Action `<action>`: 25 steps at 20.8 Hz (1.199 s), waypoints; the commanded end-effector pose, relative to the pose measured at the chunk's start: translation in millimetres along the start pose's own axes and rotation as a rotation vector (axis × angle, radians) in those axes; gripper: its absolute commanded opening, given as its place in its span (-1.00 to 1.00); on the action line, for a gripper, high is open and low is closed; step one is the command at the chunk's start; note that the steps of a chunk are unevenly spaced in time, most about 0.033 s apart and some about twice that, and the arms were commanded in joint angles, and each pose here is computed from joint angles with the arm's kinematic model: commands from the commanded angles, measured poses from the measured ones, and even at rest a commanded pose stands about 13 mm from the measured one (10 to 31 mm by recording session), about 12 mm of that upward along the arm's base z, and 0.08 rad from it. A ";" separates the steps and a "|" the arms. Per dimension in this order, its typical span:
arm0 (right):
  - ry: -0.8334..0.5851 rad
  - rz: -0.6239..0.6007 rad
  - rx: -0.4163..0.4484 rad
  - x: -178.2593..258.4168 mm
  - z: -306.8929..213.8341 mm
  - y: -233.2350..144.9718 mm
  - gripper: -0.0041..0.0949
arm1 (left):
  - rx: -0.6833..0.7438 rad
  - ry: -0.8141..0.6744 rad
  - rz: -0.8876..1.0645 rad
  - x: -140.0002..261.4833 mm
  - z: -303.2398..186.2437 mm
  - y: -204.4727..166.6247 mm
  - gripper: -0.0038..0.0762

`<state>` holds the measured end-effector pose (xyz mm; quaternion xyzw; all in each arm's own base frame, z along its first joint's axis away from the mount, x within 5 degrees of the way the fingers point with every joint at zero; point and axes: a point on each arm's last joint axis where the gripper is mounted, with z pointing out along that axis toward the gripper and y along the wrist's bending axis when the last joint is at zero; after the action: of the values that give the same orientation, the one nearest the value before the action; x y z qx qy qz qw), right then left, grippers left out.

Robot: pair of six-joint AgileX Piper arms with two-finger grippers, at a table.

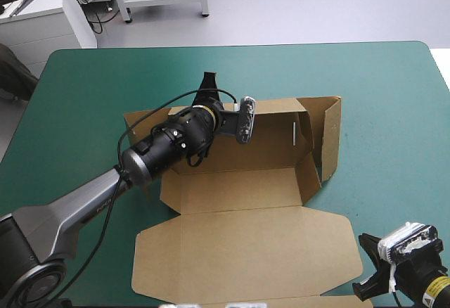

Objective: Fold the box

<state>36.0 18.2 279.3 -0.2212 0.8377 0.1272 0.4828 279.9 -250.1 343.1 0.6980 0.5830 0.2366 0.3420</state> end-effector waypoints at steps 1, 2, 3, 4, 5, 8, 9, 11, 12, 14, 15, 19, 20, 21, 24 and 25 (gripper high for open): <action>-0.085 -0.010 0.004 -12.9 -3.7 -0.3 -0.96 | -0.097 -0.092 0.015 -9.9 -24.9 -2.6 -0.93; -0.085 -0.010 0.004 -12.9 -3.7 -0.3 -0.96 | -0.102 -0.106 0.023 -10.3 -26.0 -7.8 -0.93; -0.090 -0.012 0.007 -13.3 -3.8 -0.5 -0.96 | -0.104 -0.130 0.020 -7.6 -26.8 -15.4 -0.93; -0.092 -0.014 0.009 -13.5 -3.8 -0.7 -0.96 | -0.105 -0.138 0.018 -4.8 -28.8 -19.5 -0.93; -0.094 -0.014 0.009 -13.7 -3.8 -0.6 -0.96 | -0.107 -0.138 0.021 0.7 -33.2 -24.6 -0.93; -0.099 -0.019 0.014 -14.1 -3.8 -1.0 -0.96 | -0.129 -0.175 0.002 8.1 -45.8 -29.5 -0.93; -0.092 -0.023 0.014 -13.5 -3.8 -1.1 -0.95 | -0.136 -0.199 -0.030 10.1 -51.4 -30.4 -0.93; -0.079 -0.027 0.011 -12.3 -3.7 -0.8 -0.88 | -0.148 -0.209 -0.056 14.2 -59.7 -29.6 -0.93; -0.079 -0.027 0.011 -12.3 -3.7 -0.8 -0.77 | -0.156 -0.214 -0.061 16.4 -64.0 -29.1 -0.93; -0.079 -0.023 0.007 -12.3 -3.7 -0.5 -0.45 | -0.154 -0.212 -0.056 16.6 -63.0 -30.6 -0.93; -0.078 -0.020 0.004 -12.3 -3.7 -0.2 -0.31 | -0.152 -0.209 -0.050 16.9 -61.7 -32.1 -0.93; -0.087 0.007 0.004 -13.1 -3.7 -0.3 0.23 | -0.187 -0.197 -0.008 15.2 -53.4 -46.0 -0.93; -0.094 0.022 0.006 -13.7 -3.8 -0.6 0.23 | -0.193 -0.194 -0.004 13.4 -53.1 -49.3 -0.93; -0.105 0.033 0.015 -14.6 -3.9 -1.4 0.23 | -0.204 -0.188 -0.001 11.5 -53.1 -52.7 -0.93; -0.107 0.045 0.038 -14.8 -4.0 -3.5 0.23 | -0.193 -0.195 0.002 8.3 -53.6 -57.4 -0.93; -0.108 0.054 0.042 -14.9 -4.0 -4.0 0.23 | -0.192 -0.196 -0.008 8.3 -53.6 -57.4 -0.93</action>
<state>37.8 17.0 281.0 -0.1962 0.8385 0.1315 0.4911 211.2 -227.5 323.4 0.6944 0.5172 0.2316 0.4435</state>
